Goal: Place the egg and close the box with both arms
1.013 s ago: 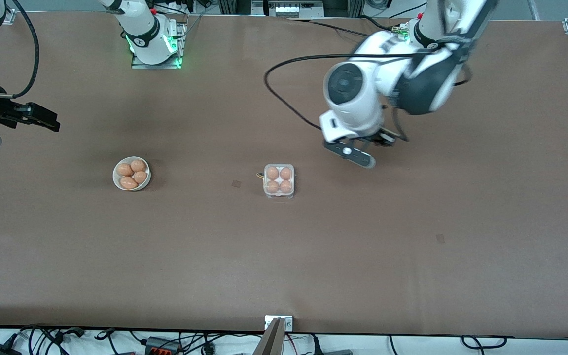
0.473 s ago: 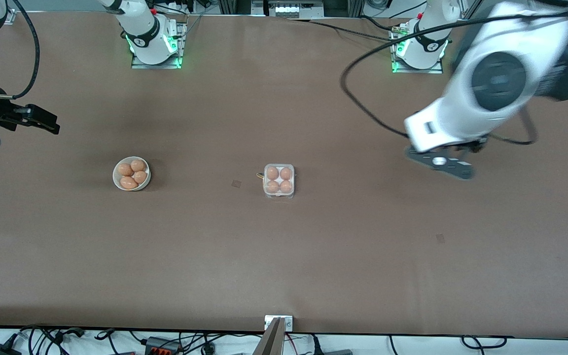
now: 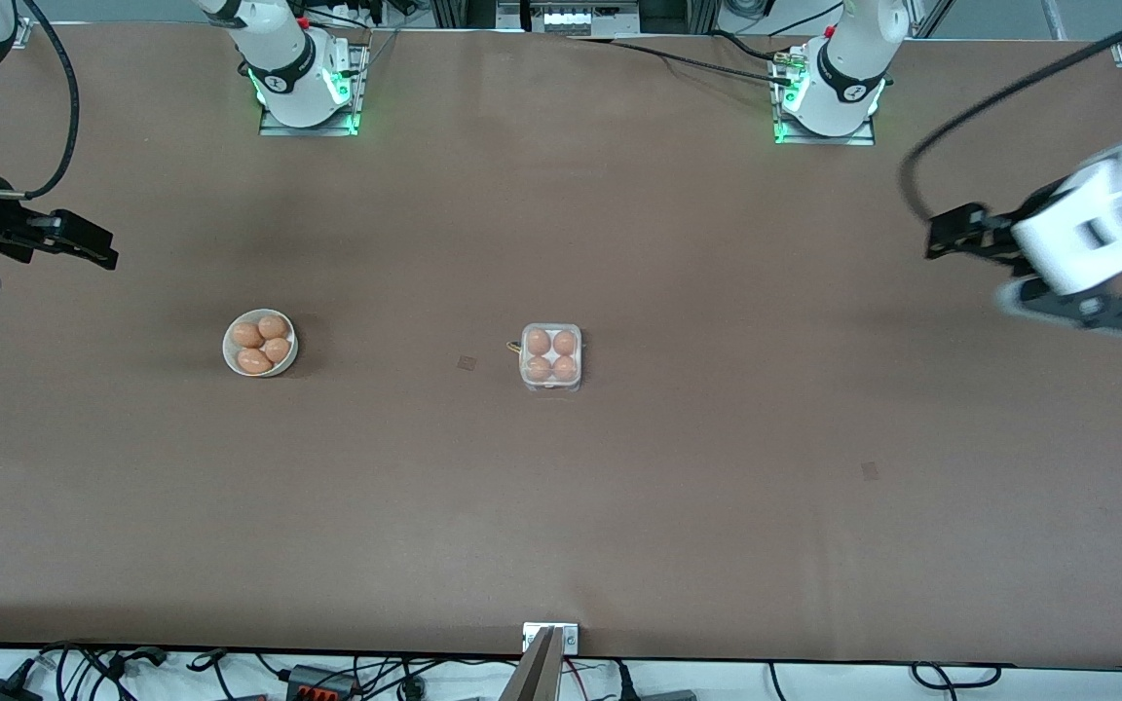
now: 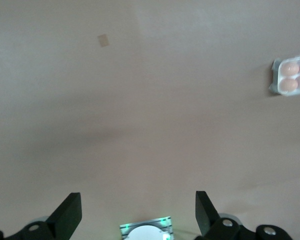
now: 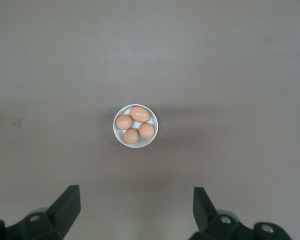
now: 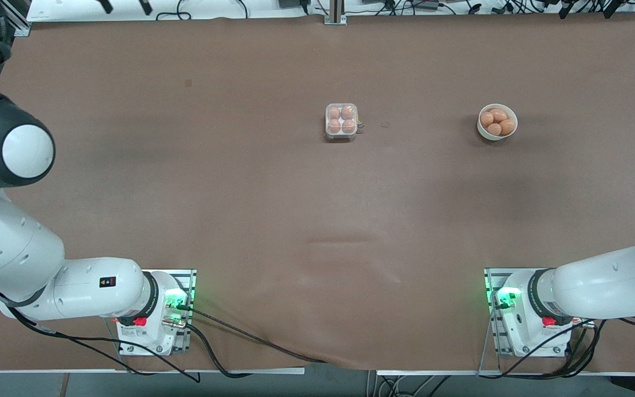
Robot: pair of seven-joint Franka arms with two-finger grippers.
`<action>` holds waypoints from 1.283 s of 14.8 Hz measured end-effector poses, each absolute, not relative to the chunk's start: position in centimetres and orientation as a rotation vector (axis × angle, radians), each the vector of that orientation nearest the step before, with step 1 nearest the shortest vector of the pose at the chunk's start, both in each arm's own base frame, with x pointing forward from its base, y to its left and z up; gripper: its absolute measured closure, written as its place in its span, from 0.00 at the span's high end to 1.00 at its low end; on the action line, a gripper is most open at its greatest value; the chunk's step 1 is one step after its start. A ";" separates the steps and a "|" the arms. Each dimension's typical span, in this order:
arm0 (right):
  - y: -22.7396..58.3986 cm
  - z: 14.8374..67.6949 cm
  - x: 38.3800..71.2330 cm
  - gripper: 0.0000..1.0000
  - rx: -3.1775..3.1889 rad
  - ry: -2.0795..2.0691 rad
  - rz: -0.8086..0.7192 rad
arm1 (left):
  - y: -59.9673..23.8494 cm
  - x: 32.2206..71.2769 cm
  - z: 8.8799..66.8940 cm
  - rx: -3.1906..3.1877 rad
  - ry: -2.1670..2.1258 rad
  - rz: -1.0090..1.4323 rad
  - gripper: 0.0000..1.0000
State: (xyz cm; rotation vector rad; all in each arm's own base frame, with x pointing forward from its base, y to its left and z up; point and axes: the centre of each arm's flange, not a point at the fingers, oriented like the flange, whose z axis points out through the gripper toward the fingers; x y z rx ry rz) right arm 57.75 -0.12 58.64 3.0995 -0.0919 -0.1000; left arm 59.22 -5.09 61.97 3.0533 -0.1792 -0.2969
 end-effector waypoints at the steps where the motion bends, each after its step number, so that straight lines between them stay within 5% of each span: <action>1: -0.1 58.7 57.8 1.00 3.100 -0.092 -0.095 | -4.1 58.5 62.3 3.068 -0.140 -0.240 1.00; 6: -0.3 58.7 57.8 1.00 3.100 -0.096 -0.092 | -3.8 54.8 60.9 3.138 -0.119 0.014 1.00; 19: -0.2 58.6 57.8 1.00 3.100 -0.093 -0.094 | -4.0 53.4 61.1 3.126 -0.120 -0.031 1.00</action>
